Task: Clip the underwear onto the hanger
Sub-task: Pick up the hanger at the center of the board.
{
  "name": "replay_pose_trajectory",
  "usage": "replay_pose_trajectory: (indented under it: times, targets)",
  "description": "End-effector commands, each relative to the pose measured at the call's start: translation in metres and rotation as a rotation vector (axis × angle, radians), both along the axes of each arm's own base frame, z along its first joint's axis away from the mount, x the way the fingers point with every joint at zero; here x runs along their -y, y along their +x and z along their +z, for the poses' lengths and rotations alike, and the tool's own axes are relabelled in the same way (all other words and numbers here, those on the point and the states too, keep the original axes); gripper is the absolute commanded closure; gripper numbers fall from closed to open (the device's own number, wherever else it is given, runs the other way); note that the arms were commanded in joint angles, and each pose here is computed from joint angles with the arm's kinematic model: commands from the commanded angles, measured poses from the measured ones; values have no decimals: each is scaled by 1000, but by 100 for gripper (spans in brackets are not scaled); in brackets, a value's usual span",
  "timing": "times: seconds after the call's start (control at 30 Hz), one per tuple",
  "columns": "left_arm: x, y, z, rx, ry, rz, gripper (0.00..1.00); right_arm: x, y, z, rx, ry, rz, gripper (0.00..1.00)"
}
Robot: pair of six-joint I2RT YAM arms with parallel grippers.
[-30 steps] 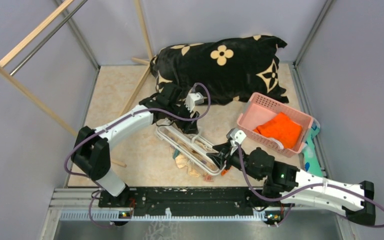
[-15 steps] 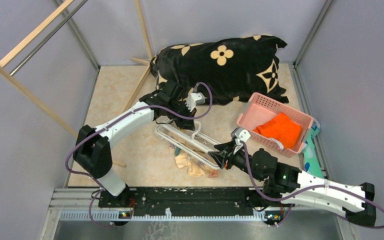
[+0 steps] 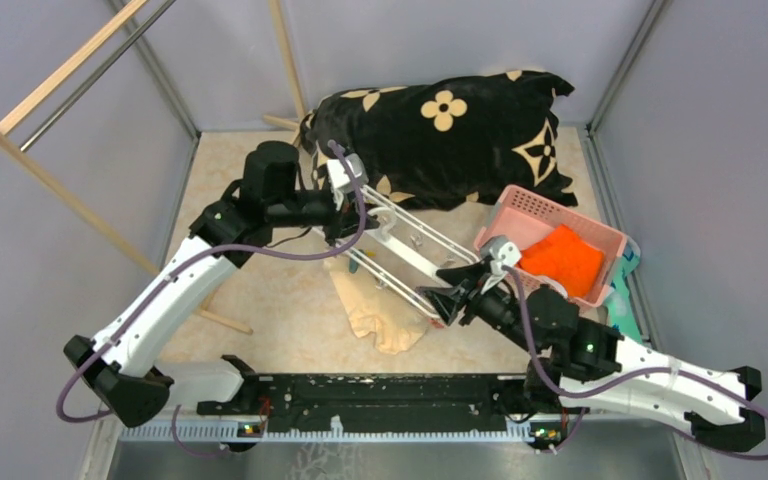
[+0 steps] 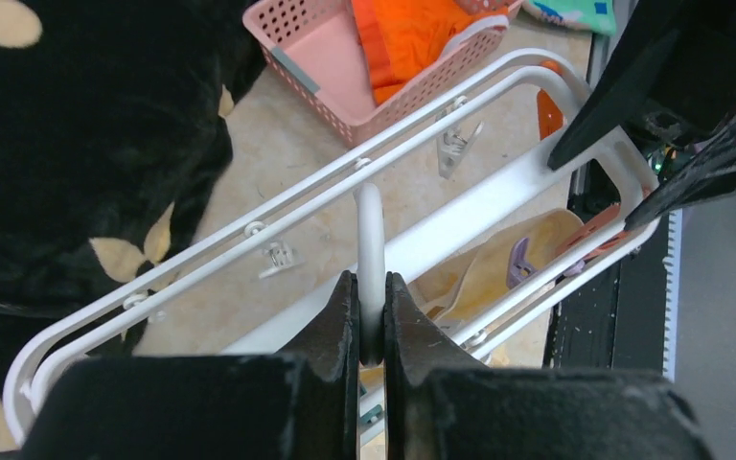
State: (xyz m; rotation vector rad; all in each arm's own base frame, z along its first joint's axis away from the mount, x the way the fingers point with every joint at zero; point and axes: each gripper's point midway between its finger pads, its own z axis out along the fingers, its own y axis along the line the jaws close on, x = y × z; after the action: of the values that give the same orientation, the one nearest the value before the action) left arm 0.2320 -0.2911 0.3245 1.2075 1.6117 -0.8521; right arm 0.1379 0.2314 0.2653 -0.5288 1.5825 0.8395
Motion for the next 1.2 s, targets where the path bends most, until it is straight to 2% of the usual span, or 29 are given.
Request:
replay_pose_trajectory:
  times: [0.0,0.17,0.3,0.4,0.57,0.73,0.93,1.17]
  targets:
    - [-1,-1,40,101,-73,-9,100,29,6,71,58,96,-86,49]
    - [-11,13,37,120,-52,100,100,71,15,92,-68,237,-263,49]
    - [-16,28,31,123,-43,191,100,89,17,64,-252,301,-377,49]
    - [-19,36,34,128,-55,242,100,87,14,43,-424,381,-422,48]
    - [-19,48,37,135,-73,296,100,62,15,10,-594,510,-438,48]
    - [-17,47,37,133,-78,286,100,44,24,-10,-640,596,-461,47]
    - [-20,39,38,141,-80,262,100,37,35,1,-604,748,-446,47]
    - [-20,30,37,144,-82,227,100,29,38,10,-569,832,-400,53]
